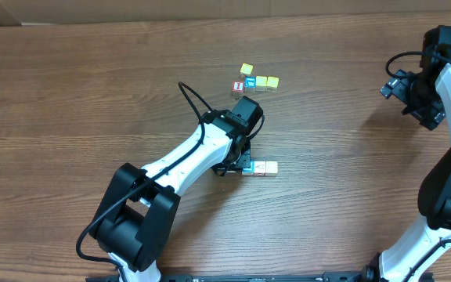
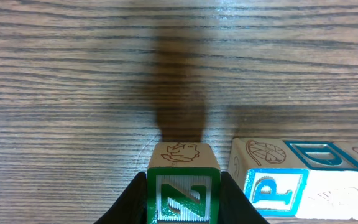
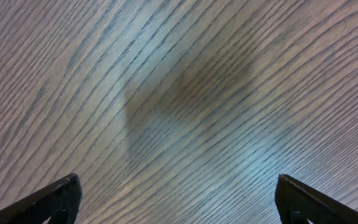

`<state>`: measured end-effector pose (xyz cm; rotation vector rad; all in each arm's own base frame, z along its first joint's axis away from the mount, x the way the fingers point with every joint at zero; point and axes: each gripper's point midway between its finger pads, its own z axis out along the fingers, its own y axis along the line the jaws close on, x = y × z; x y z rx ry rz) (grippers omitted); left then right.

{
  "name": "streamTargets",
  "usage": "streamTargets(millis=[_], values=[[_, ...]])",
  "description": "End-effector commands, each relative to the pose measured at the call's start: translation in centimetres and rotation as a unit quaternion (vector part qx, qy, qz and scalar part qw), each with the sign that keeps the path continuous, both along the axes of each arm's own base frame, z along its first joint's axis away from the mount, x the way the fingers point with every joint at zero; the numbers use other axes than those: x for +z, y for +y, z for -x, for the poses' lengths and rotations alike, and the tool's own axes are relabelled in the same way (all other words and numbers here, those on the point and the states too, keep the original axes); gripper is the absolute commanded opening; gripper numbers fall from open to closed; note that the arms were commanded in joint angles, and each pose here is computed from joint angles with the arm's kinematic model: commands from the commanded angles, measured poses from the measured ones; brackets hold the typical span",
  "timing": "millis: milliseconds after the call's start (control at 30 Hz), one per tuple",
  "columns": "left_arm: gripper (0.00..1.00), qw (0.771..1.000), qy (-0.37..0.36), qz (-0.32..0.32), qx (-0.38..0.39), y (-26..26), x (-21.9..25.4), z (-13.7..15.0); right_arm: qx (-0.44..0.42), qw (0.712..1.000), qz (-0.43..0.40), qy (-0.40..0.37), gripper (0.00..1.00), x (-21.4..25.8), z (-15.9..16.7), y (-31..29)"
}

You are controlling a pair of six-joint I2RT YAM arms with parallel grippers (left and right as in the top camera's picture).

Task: Flip 5 blocks

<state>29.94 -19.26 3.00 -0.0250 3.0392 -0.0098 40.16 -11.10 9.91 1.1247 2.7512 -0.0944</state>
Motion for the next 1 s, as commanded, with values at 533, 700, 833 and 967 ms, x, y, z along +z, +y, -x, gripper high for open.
streamTargets(millis=[533, 700, 833, 967], values=[[0.31, 1.0, -0.009, -0.011, 0.016, 0.7, -0.4, 0.2, 0.0, 1.0, 0.007, -0.021, 1.0, 1.5, -0.4, -0.3], [0.37, 1.0, -0.014, -0.009, 0.014, 0.8, 0.1, -0.4, 0.0, 1.0, 0.006, -0.021, 1.0, 1.5, -0.4, -0.3], [0.4, 0.999, -0.033, 0.003, 0.031, 1.3, 2.2, -2.4, 0.0, 1.0, 0.006, -0.021, 1.0, 1.5, -0.4, -0.3], [0.41, 0.997, -0.052, 0.012, 0.052, 2.2, 4.9, -4.5, 0.0, 1.0, 0.006, -0.021, 1.0, 1.5, -0.4, -0.3]])
